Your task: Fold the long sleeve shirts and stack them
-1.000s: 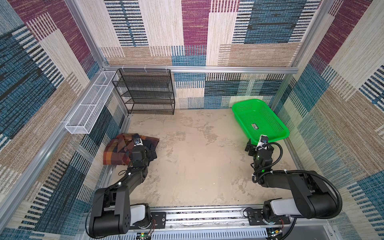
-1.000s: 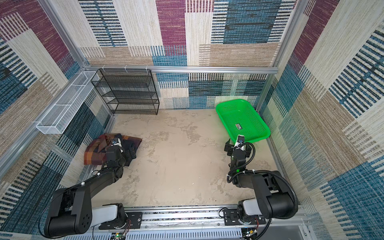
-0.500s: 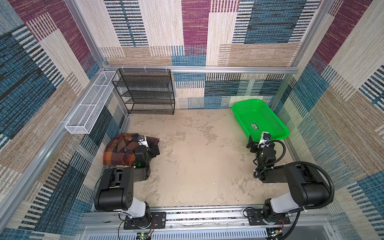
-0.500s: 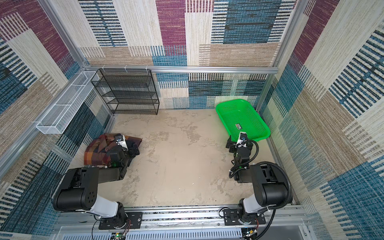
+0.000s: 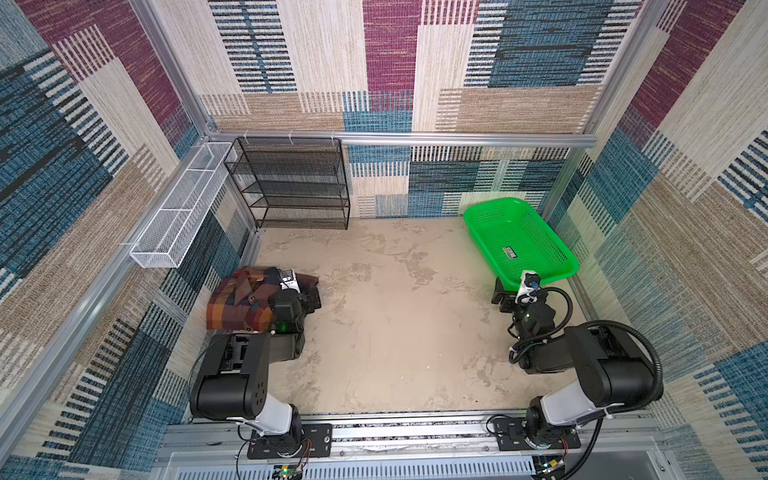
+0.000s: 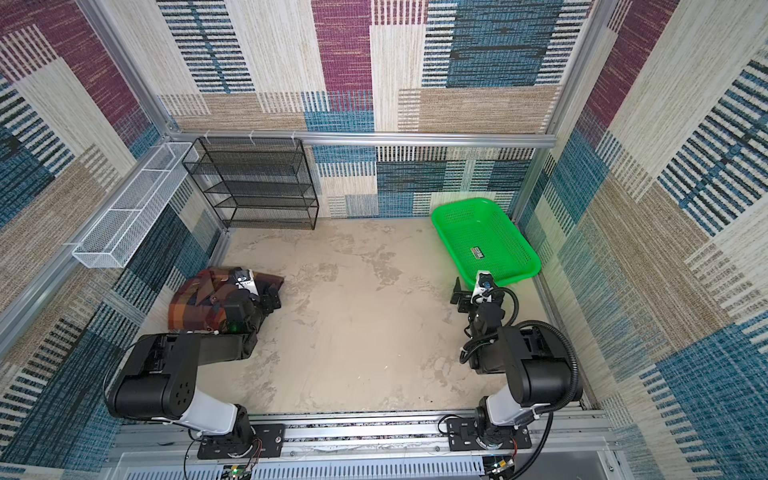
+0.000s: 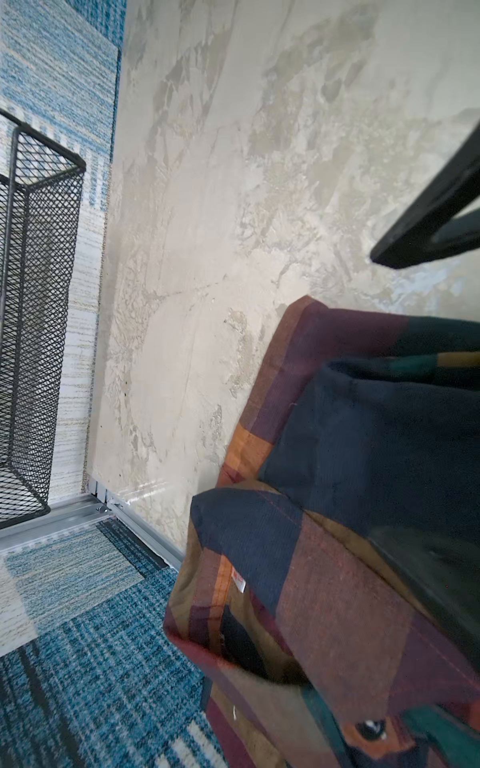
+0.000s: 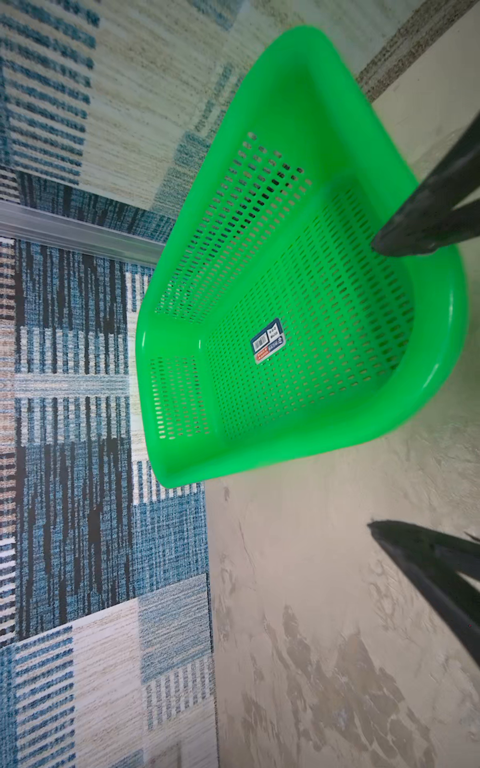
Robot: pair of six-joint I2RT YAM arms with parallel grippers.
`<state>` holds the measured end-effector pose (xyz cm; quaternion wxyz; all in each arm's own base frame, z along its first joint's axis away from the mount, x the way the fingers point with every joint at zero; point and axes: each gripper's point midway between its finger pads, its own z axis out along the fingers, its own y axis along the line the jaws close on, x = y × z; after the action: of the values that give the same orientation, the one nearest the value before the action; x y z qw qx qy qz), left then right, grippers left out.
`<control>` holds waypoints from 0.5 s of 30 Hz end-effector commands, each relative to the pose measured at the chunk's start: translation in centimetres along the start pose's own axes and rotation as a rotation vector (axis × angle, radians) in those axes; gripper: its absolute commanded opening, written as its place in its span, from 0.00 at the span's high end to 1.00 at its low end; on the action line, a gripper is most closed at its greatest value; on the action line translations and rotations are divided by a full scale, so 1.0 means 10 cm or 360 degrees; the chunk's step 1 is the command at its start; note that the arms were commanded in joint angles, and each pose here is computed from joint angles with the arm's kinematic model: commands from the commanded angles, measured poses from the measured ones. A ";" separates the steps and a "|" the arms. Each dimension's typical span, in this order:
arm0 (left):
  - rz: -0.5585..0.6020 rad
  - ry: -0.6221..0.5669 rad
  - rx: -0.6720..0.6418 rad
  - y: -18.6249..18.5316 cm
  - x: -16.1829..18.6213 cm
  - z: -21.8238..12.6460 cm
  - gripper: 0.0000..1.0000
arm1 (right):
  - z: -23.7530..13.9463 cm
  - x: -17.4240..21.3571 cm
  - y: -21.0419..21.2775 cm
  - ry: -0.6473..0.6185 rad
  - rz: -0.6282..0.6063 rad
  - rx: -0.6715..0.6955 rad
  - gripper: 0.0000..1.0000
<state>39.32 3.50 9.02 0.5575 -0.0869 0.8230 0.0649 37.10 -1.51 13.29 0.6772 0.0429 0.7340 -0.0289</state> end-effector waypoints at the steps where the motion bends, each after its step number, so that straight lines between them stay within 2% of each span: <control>1: 0.0036 -0.0041 -0.0021 0.02 -0.07 0.00 0.00 | 0.00 -0.13 0.04 -0.0080 0.0019 -0.0039 0.00; 15: 0.0038 -0.0042 -0.0019 0.02 -0.07 0.00 0.00 | -0.01 -0.12 0.05 -0.0073 0.0018 -0.0042 0.00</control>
<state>39.31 3.49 9.02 0.5575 -0.0868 0.8230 0.0658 37.14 -1.12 13.50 0.6801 0.0354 0.7320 -0.0202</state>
